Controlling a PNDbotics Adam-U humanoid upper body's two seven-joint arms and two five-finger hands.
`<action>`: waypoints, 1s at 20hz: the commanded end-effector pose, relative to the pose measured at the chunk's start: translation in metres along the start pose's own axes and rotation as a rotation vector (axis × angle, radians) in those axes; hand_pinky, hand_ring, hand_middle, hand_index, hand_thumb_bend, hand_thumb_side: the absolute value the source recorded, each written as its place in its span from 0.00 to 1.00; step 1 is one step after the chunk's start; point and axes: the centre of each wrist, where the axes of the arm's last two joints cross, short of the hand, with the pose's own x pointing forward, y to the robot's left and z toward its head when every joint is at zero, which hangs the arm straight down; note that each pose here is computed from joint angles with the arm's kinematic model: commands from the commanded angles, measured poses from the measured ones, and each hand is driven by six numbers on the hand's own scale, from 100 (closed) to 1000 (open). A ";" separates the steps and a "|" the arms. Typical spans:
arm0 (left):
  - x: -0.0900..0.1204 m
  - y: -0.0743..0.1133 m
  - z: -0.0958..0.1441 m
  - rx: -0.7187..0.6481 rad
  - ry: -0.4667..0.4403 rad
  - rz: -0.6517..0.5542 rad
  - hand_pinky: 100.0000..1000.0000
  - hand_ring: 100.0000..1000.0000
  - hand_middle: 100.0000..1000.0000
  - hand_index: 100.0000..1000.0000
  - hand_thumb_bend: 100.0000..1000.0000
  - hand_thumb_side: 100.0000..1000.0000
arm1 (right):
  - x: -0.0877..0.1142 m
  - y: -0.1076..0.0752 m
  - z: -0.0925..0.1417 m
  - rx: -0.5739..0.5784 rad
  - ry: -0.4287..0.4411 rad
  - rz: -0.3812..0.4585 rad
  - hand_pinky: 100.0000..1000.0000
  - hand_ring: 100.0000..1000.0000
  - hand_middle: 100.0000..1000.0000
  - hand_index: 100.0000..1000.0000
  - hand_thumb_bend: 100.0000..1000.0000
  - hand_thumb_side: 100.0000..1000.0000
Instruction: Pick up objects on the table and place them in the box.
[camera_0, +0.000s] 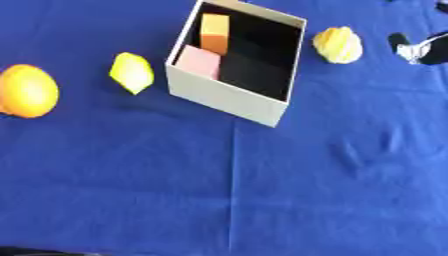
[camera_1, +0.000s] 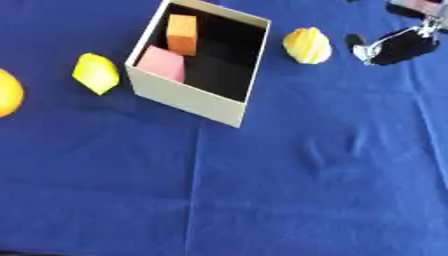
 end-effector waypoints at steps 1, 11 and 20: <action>0.003 0.009 -0.007 -0.004 -0.027 -0.022 0.84 0.76 0.75 0.87 0.00 0.26 | -0.006 -0.006 -0.005 0.004 0.034 0.042 0.95 1.00 0.86 0.97 0.00 0.27; 0.005 0.009 -0.010 0.000 -0.039 -0.018 0.84 0.76 0.75 0.86 0.00 0.27 | -0.007 -0.002 -0.026 0.034 0.043 0.064 0.96 1.00 0.86 0.98 0.00 0.28; 0.004 0.007 -0.010 0.002 -0.036 -0.012 0.84 0.76 0.75 0.86 0.00 0.28 | -0.004 -0.004 -0.037 0.009 0.040 0.055 0.97 1.00 0.87 0.98 0.00 0.27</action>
